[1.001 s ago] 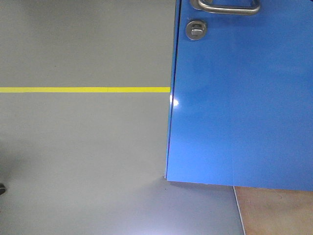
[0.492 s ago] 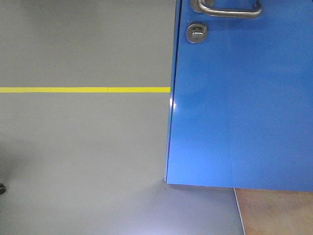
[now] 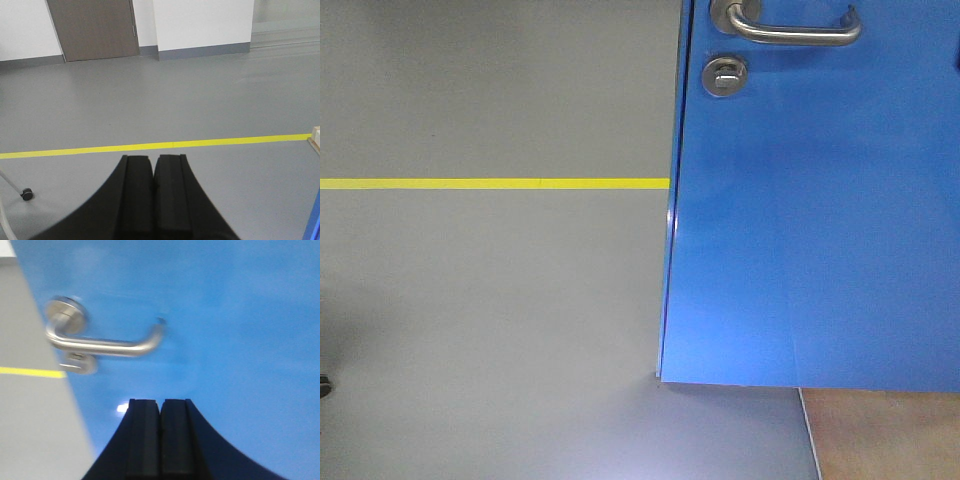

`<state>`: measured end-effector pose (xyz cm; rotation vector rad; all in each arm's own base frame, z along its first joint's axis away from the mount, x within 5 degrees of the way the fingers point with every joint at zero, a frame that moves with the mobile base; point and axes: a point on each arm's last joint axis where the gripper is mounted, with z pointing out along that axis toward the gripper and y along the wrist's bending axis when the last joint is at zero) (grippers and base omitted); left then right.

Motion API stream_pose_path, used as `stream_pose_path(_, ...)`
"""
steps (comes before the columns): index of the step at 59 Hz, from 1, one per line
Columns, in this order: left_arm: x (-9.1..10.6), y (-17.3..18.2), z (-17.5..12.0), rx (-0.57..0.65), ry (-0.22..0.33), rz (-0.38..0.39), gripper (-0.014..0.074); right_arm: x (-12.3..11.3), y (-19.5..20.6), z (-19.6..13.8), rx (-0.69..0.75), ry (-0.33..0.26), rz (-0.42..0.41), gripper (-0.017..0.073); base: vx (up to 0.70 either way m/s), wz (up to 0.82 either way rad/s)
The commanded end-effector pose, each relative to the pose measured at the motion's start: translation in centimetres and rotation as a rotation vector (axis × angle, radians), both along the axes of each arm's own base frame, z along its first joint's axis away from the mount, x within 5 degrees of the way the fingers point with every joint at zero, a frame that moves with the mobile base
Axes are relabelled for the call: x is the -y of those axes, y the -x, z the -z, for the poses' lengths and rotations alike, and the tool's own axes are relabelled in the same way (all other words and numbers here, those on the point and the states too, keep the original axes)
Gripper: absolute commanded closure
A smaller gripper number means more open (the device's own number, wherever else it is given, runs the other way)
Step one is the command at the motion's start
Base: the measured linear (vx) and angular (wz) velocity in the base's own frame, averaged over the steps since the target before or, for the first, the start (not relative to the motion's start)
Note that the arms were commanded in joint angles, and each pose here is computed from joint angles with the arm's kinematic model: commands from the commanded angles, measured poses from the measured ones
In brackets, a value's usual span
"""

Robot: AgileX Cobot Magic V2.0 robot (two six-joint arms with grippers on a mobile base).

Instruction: Move to blue door and open it

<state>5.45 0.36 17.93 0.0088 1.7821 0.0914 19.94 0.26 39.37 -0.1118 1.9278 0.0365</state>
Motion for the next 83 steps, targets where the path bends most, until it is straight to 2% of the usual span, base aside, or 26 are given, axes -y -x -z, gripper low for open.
stream_pose_path(1,0.1,-0.1,-0.7,0.095,0.006,0.009,0.0524,0.8,2.5,-1.1,0.250,0.092,0.080,0.0557,0.00,0.00)
stream_pose_path(9,0.1,-0.1,-0.7,0.095,0.006,0.009,0.0524,0.9,6.0,2.1,0.376,0.131,0.107,0.0557,0.00,0.00)
stream_pose_path(15,0.1,-0.1,-0.7,0.095,0.006,0.009,0.0524,0.8,7.9,4.9,0.416,0.126,0.104,0.0557,0.00,0.00)
stream_pose_path(29,0.1,-0.1,-0.7,0.095,0.006,0.009,0.0524,0.6,11.4,13.5,0.357,0.018,0.117,0.0557,0.00,0.00)
stream_pose_path(36,0.1,-0.1,-0.7,0.095,0.006,0.009,0.0524,0.5,12.6,17.2,0.332,0.009,0.118,0.0557,0.00,0.00)
stream_pose_path(42,0.1,-0.1,-0.7,0.095,0.006,0.009,0.0524,0.5,13.5,19.3,0.357,-0.028,0.125,0.0557,0.00,0.00)
stream_pose_path(48,0.1,-0.1,-0.7,0.095,0.006,0.009,0.0524,0.6,14.2,20.0,0.360,-0.067,0.142,0.0557,0.00,0.00)
stream_pose_path(83,0.1,-0.1,-0.7,0.095,0.006,0.009,0.0524,0.6,14.3,20.5,0.323,-0.057,0.148,0.0557,0.00,0.00)
